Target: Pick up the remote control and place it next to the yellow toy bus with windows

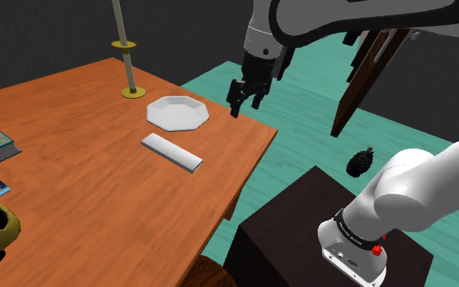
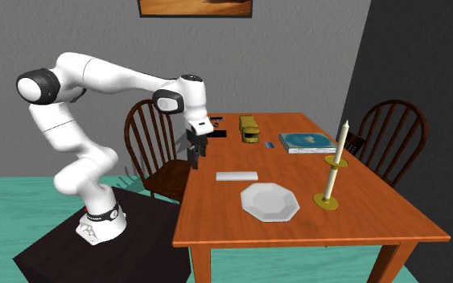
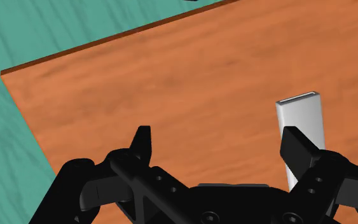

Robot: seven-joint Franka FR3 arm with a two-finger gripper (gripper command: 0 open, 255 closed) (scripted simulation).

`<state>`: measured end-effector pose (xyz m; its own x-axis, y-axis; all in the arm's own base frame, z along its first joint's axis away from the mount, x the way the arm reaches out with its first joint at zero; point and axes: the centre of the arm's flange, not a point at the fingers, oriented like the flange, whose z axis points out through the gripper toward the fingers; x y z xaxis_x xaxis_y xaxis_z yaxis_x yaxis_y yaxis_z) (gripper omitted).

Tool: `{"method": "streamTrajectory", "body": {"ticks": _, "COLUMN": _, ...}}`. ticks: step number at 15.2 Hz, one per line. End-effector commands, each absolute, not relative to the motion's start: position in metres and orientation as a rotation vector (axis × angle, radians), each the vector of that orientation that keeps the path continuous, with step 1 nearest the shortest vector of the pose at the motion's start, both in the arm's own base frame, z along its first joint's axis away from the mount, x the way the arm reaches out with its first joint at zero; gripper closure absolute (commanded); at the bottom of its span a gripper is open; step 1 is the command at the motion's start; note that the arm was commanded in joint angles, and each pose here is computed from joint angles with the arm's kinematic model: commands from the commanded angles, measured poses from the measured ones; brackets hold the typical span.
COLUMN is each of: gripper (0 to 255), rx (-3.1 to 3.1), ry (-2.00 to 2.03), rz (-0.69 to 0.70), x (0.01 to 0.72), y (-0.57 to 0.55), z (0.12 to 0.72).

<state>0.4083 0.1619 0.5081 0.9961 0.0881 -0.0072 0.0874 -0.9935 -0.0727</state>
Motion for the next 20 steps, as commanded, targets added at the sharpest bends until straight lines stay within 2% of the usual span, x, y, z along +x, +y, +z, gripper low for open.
{"method": "streamTrajectory", "body": {"ticks": 1, "gripper": 0, "rx": -3.07, "ry": -0.151, "rz": 0.014, "x": 0.421, "y": 0.184, "z": 0.493}}
{"method": "streamTrajectory", "body": {"ticks": 20, "gripper": 0, "rx": -3.108, "ry": -0.289, "rz": 0.005, "x": 0.52, "y": 0.354, "z": 0.373}}
